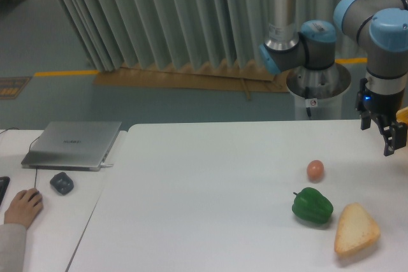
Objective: Place the bread in the basket
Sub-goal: 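Move the open gripper over the triangular bread slice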
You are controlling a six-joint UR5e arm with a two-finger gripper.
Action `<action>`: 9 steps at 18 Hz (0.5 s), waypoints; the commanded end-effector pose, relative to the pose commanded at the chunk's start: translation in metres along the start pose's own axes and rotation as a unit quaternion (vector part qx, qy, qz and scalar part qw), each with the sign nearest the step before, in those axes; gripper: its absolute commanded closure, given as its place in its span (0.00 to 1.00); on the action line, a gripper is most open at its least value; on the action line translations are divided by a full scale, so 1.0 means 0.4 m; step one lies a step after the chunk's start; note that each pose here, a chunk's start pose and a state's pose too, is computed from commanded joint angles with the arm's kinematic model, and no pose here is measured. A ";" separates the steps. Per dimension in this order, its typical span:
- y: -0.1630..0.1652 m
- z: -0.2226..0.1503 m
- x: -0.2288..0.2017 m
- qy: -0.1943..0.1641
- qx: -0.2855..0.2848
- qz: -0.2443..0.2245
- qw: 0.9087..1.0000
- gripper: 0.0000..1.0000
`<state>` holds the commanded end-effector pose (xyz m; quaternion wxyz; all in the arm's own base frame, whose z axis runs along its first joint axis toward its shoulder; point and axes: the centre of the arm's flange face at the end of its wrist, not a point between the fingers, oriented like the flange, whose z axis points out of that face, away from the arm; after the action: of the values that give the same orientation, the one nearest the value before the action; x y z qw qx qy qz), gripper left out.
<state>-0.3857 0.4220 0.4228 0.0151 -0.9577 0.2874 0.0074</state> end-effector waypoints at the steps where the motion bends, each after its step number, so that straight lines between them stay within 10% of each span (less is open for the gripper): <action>1: 0.000 0.002 0.001 0.001 -0.001 0.000 1.000 0.00; 9: -0.009 -0.004 -0.013 -0.016 0.001 -0.023 1.000 0.00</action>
<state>-0.3881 0.4279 0.4244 0.0212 -0.9636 0.2655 0.0218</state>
